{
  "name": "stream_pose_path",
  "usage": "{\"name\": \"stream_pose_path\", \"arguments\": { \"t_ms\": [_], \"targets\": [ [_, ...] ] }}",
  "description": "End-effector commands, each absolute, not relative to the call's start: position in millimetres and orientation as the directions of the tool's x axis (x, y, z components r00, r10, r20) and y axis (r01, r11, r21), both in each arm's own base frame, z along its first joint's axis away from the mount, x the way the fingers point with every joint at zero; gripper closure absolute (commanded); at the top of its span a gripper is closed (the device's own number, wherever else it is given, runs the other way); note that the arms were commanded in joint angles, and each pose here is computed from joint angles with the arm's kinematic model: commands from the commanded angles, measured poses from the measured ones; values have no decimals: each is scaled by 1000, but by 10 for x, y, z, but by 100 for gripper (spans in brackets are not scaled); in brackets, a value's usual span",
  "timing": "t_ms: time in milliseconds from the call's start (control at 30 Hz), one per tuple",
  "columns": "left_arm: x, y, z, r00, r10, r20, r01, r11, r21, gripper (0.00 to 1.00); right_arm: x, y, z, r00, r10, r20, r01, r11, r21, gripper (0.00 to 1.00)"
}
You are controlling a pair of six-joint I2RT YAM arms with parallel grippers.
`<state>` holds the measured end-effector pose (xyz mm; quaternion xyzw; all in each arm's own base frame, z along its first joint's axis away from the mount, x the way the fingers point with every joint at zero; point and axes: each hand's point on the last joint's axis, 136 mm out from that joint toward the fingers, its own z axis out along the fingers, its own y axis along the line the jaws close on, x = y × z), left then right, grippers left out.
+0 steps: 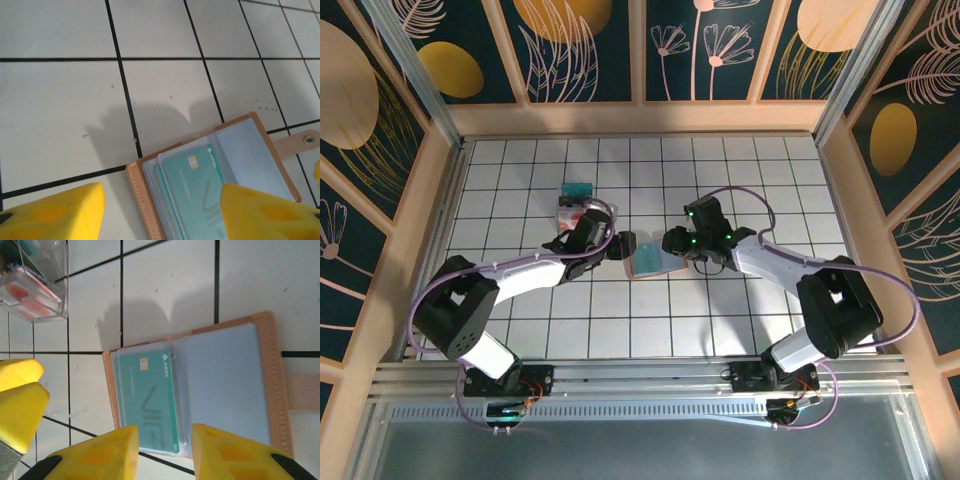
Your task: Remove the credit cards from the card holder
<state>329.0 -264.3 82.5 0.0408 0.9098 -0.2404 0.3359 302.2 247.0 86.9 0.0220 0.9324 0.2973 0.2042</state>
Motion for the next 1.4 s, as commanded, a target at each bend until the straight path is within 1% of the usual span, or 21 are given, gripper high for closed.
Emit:
{"name": "stream_pose_path", "arguments": {
  "t_ms": [0, 167, 333, 400, 433, 833, 933, 1033, 1133, 1267, 1367],
  "targets": [
    [3174, -2731, 659, -783, -33, -621, 272, 880, -390, 40, 3055, 2654, 911, -923, 150, -354, -100, 795, 598, 67],
    [3151, -2781, 521, -793, -6, -609, 277, 887, -370, 48, 3041, 2751, 770, -940, 121, -320, -105, 788, 606, 68],
    [3149, -2781, 373, -805, 15, -593, 274, 896, -350, 54, 3040, 2837, 685, -949, 97, -300, -115, 780, 616, 68],
    [3167, -2802, 392, -801, 11, -599, 278, 893, -355, 56, 3049, 2839, 642, -951, 92, -294, -113, 784, 611, 68],
    [3157, -2795, 284, -812, 21, -583, 272, 898, -347, 57, 3055, 2846, 634, -952, 89, -294, -115, 785, 609, 68],
    [3147, -2787, 89, -832, 29, -555, 254, 908, -333, 61, 3073, 2831, 334, -965, 81, -248, -81, 811, 580, 68],
    [3154, -2746, 50, -834, 20, -552, 234, 918, -320, 65, 3091, 2793, 278, -966, 91, -241, -65, 818, 572, 68],
    [3188, -2698, 44, -831, -3, -556, 203, 930, -307, 70, 3113, 2811, 287, -966, 101, -237, -64, 798, 599, 72],
    [3228, -2678, 43, -826, -18, -563, 182, 937, -298, 72, 3167, 2839, 355, -964, 117, -240, -69, 760, 646, 75],
    [3300, -2719, 54, -822, -22, -570, 179, 939, -294, 75, 3245, 2917, 479, -959, 127, -253, -92, 706, 702, 76],
    [3335, -2765, 55, -822, -19, -568, 186, 936, -300, 75, 3279, 2967, 520, -957, 122, -263, -109, 688, 718, 77]
  ]
}}
